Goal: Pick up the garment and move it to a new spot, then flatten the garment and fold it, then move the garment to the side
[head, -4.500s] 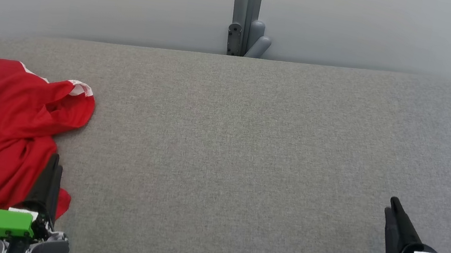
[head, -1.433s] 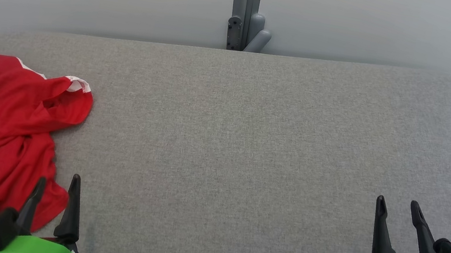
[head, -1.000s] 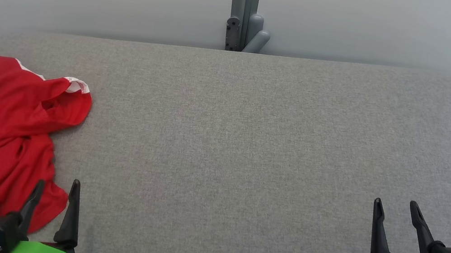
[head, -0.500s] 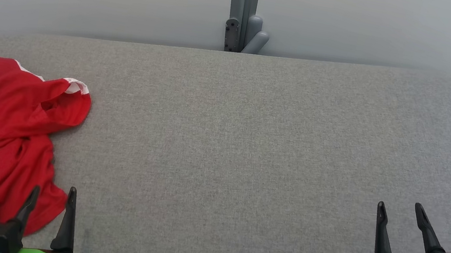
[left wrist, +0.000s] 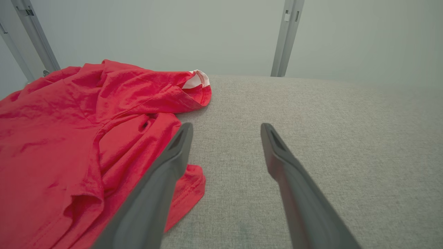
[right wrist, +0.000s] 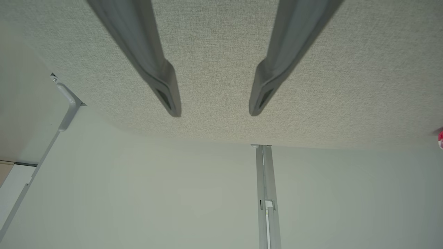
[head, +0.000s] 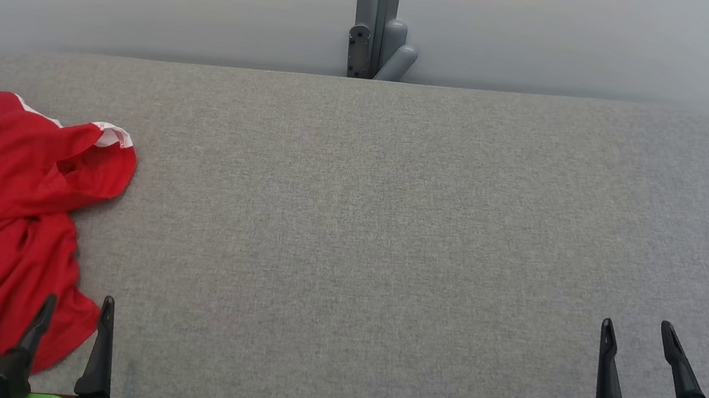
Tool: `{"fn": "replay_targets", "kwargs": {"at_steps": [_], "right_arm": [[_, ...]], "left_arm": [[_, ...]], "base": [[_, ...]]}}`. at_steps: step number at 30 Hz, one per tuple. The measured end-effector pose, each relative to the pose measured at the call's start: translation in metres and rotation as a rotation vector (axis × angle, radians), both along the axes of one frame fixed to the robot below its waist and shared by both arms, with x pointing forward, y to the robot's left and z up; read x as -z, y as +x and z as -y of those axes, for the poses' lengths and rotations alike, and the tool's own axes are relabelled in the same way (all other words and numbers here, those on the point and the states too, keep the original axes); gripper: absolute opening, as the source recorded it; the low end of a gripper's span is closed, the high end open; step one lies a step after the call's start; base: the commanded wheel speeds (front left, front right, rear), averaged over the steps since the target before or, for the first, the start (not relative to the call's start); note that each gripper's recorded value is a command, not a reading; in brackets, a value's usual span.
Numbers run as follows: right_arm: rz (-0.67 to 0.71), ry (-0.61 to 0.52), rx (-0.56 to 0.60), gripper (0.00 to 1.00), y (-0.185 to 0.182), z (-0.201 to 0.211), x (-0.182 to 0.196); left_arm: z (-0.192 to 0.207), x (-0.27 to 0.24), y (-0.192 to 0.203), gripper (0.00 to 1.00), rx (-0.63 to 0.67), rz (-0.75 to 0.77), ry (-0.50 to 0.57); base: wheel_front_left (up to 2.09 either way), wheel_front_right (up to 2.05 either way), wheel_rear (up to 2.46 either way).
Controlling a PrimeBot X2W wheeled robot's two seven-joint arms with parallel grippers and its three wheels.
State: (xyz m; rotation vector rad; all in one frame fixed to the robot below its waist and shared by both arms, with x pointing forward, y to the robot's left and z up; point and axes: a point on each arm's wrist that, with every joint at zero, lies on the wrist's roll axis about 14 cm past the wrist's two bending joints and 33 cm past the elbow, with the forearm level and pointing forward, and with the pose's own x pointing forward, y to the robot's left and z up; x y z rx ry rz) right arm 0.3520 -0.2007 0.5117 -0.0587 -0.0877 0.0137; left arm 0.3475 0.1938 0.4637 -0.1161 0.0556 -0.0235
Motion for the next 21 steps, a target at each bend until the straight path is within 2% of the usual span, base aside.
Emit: {"fn": "replay_targets", "kwargs": {"at_steps": [13, 21], "right_arm": [[-0.005, 0.014, -0.003, 1.00, 0.000, -0.001, 0.002], [-0.014, 0.023, -0.069, 1.00, 0.007, -0.023, 0.005]], "left_arm": [[0.003, 0.002, 0.001, 1.00, 0.004, -0.005, -0.011], [-0.015, -0.004, -0.008, 1.00, -0.057, 0.015, -0.015]], "base": [[0.00, 0.00, 0.00], [0.00, 0.00, 0.00]]}}
